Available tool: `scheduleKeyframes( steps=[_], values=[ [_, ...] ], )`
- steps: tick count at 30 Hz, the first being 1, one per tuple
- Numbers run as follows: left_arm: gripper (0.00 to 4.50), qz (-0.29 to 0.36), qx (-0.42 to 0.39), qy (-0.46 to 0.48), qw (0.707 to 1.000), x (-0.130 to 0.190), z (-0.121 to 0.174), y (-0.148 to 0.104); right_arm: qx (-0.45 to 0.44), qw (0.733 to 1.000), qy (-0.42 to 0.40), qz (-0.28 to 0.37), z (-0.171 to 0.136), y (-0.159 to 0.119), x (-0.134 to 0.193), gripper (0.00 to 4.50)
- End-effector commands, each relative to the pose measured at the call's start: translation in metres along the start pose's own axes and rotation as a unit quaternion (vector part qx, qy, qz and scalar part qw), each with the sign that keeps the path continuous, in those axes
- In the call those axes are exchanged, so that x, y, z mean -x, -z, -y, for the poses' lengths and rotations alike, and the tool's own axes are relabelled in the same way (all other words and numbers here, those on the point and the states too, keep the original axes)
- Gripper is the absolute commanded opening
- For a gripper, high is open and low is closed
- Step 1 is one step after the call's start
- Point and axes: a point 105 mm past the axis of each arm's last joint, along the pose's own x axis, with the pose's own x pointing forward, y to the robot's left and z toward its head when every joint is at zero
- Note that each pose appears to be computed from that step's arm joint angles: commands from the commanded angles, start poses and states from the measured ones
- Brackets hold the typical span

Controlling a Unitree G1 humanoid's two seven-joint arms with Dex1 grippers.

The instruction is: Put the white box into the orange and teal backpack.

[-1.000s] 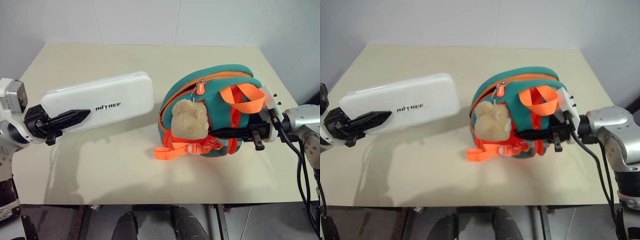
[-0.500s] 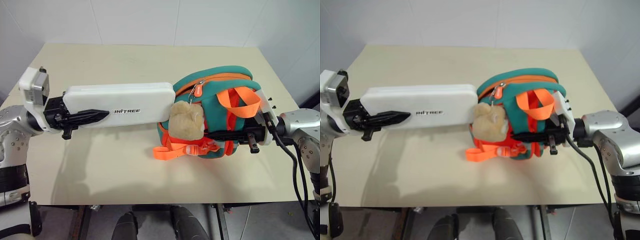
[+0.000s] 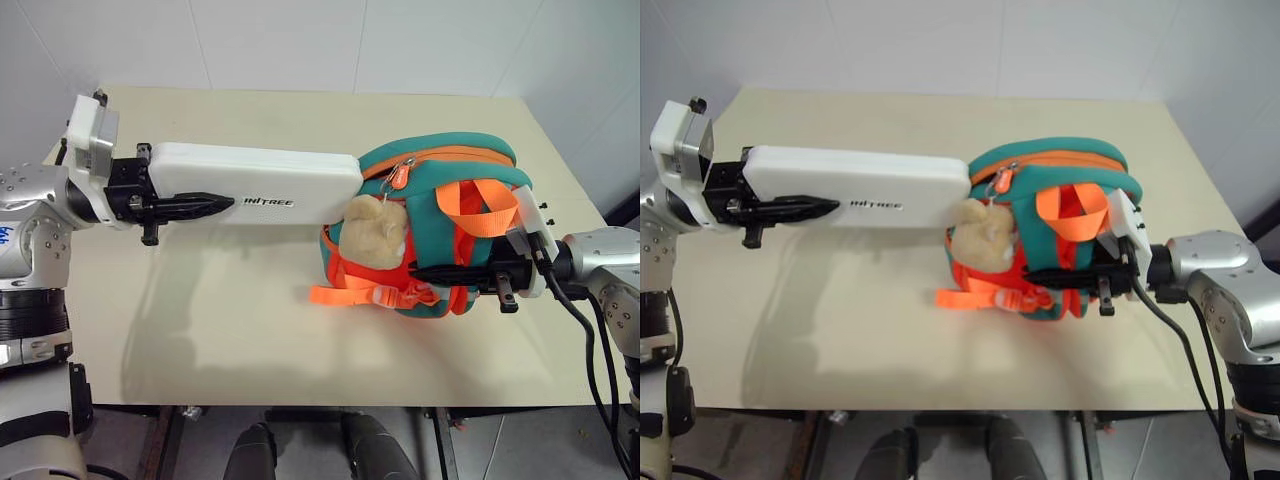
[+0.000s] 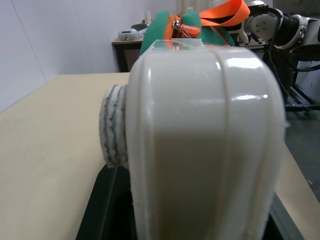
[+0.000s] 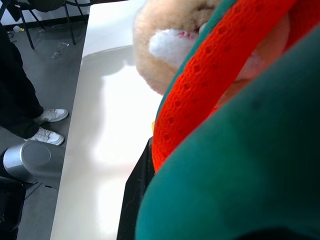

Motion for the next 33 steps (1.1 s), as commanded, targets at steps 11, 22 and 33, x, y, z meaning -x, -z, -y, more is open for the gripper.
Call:
scheduleKeyframes(
  steps=[11, 22, 33],
  values=[
    [1.27, 0.026, -0.054, -0.028, 0.998, -0.008, -0.021, -0.029, 0.024, 1.0, 0.0, 0.014, -0.006, -0.007, 0.003, 0.0],
    [1.27, 0.018, -0.04, 0.014, 0.999, -0.02, -0.014, -0.022, 0.024, 1.0, 0.005, 0.014, -0.003, -0.007, 0.004, 0.0],
    [1.27, -0.065, -0.042, 0.077, 0.994, -0.043, -0.01, 0.002, 0.026, 1.0, 0.005, 0.015, -0.001, -0.008, 0.002, 0.0]
  ],
)
